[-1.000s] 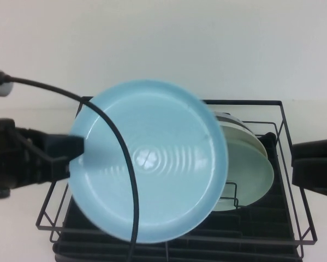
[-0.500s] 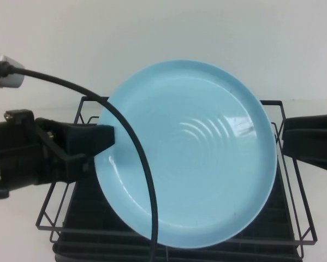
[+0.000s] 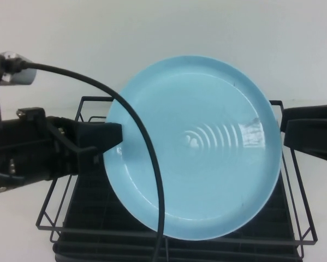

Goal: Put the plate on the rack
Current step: Hand over the plate

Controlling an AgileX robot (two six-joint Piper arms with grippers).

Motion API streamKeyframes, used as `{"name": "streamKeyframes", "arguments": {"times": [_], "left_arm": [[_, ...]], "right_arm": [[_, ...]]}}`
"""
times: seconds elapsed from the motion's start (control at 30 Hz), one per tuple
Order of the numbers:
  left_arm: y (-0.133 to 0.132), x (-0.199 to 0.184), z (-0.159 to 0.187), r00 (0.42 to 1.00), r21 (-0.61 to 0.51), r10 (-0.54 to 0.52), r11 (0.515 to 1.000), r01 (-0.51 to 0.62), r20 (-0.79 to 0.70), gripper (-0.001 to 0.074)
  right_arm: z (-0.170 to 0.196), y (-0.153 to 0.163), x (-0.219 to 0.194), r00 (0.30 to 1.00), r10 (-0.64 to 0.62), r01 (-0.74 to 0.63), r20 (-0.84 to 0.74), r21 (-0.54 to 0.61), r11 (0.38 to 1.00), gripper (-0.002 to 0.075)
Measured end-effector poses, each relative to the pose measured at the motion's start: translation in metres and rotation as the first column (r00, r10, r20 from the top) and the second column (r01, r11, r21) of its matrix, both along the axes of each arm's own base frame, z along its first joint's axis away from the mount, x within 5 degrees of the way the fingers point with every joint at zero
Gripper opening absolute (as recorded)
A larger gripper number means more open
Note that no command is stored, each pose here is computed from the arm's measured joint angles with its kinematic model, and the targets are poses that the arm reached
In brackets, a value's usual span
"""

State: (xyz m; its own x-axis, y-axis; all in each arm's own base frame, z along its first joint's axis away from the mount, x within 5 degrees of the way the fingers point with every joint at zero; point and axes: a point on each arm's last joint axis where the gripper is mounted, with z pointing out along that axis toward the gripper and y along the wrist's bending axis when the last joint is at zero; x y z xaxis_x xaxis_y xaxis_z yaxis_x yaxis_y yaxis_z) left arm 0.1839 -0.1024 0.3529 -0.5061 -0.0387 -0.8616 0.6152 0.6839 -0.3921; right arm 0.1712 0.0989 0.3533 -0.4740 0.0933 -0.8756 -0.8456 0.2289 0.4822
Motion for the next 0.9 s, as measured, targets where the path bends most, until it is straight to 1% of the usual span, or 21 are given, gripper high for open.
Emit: {"name": "streamKeyframes", "arguments": {"times": [0.13, 0.3, 0.57, 0.63, 0.7, 0.77, 0.9], "left_arm": [[-0.007, 0.003, -0.004, 1.000, 0.002, -0.019, 1.000, 0.019, -0.015, 0.0008], [-0.014, 0.005, -0.008, 0.999, 0.012, -0.031, 0.999, 0.031, -0.019, 0.0008], [-0.015, 0.006, -0.009, 0.999, 0.016, -0.029, 0.999, 0.029, -0.015, 0.0008], [-0.016, 0.006, -0.009, 0.999, 0.010, -0.034, 0.999, 0.034, -0.021, 0.0008], [-0.017, 0.005, -0.008, 0.999, 0.000, -0.049, 0.999, 0.049, -0.022, 0.0008], [-0.018, 0.004, -0.006, 0.998, -0.023, -0.061, 0.998, 0.061, -0.013, 0.0012], [-0.021, 0.002, -0.002, 0.996, -0.072, -0.091, 0.993, 0.091, -0.003, 0.0024]], "right_arm": [[-0.002, 0.000, 0.002, 1.000, 0.000, 0.000, -0.008, -0.001, 1.000, 0.0352], [-0.011, 0.001, 0.014, 0.998, -0.004, 0.004, -0.060, -0.006, 1.000, 0.0352], [-0.025, 0.002, 0.029, 0.993, -0.007, 0.006, -0.118, -0.014, 1.000, 0.0349], [-0.025, 0.002, 0.029, 0.994, -0.007, 0.005, -0.108, -0.017, 1.000, 0.0323], [-0.025, 0.002, 0.029, 0.996, -0.006, 0.004, -0.094, -0.020, 1.000, 0.0245], [-0.026, 0.001, 0.032, 0.996, -0.032, 0.029, -0.085, -0.032, 0.999, 0.0170], [-0.031, -0.002, 0.040, 0.994, -0.084, 0.080, -0.070, -0.059, 0.995, 0.0124]]}}
